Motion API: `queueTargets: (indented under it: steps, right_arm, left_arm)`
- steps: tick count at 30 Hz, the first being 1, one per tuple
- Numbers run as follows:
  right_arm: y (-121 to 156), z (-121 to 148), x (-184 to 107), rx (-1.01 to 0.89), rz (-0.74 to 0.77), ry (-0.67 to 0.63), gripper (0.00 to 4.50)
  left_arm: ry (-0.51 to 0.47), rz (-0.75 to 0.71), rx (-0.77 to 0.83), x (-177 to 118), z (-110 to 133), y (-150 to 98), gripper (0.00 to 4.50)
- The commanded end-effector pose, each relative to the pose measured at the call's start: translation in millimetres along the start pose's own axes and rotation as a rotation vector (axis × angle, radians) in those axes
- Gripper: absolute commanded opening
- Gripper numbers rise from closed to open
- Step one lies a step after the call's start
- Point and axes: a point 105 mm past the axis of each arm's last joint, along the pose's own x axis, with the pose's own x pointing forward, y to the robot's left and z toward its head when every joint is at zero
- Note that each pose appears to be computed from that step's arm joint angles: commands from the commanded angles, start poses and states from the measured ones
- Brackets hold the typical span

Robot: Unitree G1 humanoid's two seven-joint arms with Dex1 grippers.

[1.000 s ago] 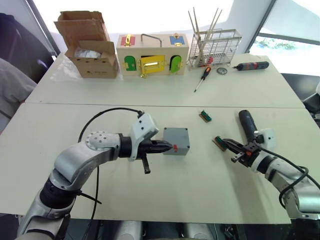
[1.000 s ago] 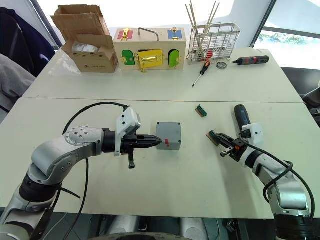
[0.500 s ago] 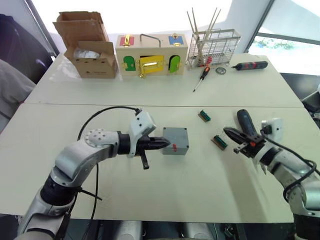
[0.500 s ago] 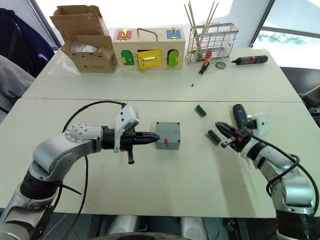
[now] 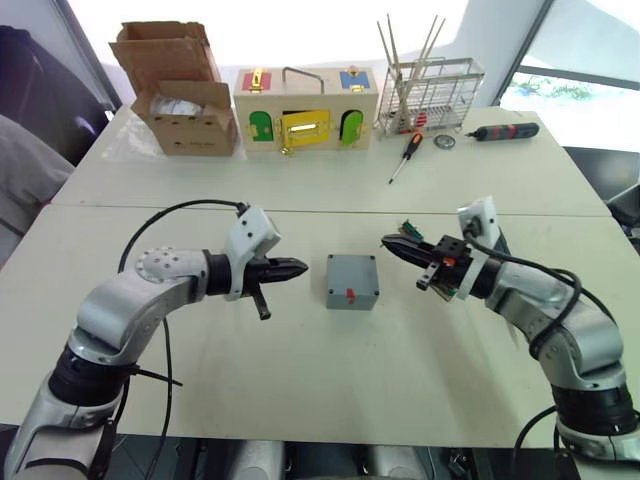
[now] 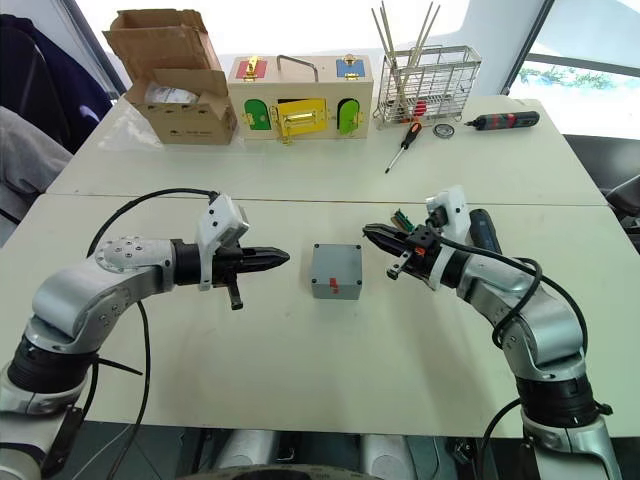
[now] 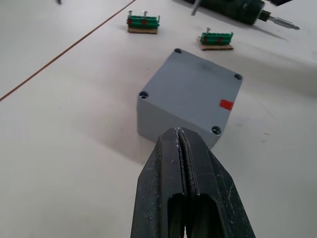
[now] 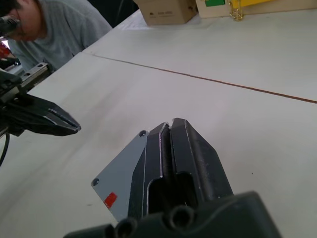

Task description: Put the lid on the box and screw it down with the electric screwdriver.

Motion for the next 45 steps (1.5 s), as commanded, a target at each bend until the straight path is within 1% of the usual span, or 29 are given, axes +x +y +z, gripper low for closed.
queueTargets:
  steps: [1, 6, 12, 24, 45]
  right_arm:
    - [0.8, 5.7, 2.9, -0.046, 0.021, -0.014, 0.03]
    - [-0.9, -2.9, 5.1, -0.069, 0.024, 0.013, 0.03]
    - [-3.1, -10.5, 7.3, -0.074, 0.021, 0.02, 0.03]
    - [-2.0, -11.4, 13.4, -0.074, 0.022, 0.001, 0.03]
    - [1.0, -19.2, 14.6, -0.066, 0.026, 0.026, 0.03]
  left_arm:
    - [-0.013, 0.004, 0.033, -0.3, 4.8, -6.1, 0.0]
    - [-0.017, -0.008, 0.024, 2.9, 4.8, -13.8, 0.0]
    - [-0.019, -0.012, 0.018, 4.3, 4.8, -17.5, 0.0]
    - [-0.018, -0.007, 0.016, 5.0, 5.1, -18.7, 0.0]
    - [-0.018, 0.01, 0.014, 6.2, 3.3, -16.7, 0.0]
